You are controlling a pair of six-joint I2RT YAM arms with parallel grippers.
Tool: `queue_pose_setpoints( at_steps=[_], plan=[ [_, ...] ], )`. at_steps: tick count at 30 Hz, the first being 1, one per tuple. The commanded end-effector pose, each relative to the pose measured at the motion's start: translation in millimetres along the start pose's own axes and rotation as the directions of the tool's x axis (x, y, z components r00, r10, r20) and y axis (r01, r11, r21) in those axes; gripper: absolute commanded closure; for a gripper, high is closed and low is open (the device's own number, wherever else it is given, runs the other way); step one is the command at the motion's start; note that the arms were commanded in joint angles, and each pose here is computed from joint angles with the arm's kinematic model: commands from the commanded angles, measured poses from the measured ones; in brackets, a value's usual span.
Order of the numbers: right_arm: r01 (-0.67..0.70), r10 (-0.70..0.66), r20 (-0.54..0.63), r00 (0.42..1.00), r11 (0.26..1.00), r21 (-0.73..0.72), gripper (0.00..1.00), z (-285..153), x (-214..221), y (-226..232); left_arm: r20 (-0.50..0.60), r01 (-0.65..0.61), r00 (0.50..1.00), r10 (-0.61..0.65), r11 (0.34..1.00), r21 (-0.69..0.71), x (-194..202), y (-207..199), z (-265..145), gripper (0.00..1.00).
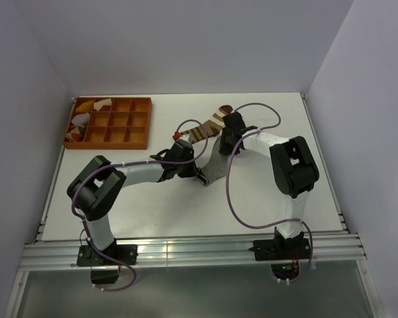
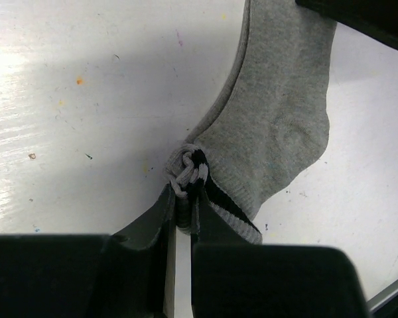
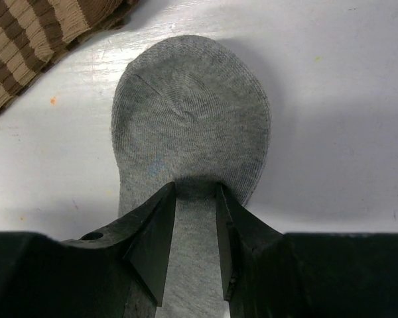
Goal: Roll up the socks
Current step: Roll the sock at the center of the board.
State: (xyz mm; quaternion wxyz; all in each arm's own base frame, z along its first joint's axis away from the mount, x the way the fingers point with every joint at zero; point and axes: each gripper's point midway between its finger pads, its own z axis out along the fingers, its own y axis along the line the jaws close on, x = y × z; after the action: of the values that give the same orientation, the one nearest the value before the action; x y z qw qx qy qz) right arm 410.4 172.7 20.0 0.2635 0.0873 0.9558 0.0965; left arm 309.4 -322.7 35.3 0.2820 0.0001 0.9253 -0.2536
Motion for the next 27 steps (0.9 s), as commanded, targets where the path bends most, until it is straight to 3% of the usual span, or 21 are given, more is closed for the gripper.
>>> queue_pose_setpoints(
  at_steps=[1, 11, 19, 27],
  plan=[
    [0.013, -0.013, 0.039, 0.999, 1.000, 0.011, 0.62, 3, -12, -9, -0.071, -0.076, 0.995, 0.069, 0.993, -0.094, 16, 17, 2, 1.00],
    [0.063, -0.041, 0.149, 0.988, 0.988, -0.144, 0.62, -27, -22, 16, -0.092, -0.141, 0.988, 0.126, 0.972, -0.190, 16, 12, 11, 1.00],
    [0.145, -0.027, 0.357, 0.934, 0.940, -0.309, 0.59, -101, -29, 35, -0.103, -0.149, 0.987, 0.126, 0.955, -0.257, 15, 21, 10, 1.00],
    [0.348, -0.173, 0.436, 0.883, 0.865, -0.362, 0.53, -125, 45, 55, -0.109, -0.143, 0.987, 0.117, 0.951, -0.276, 15, 21, 6, 1.00]
  ],
)
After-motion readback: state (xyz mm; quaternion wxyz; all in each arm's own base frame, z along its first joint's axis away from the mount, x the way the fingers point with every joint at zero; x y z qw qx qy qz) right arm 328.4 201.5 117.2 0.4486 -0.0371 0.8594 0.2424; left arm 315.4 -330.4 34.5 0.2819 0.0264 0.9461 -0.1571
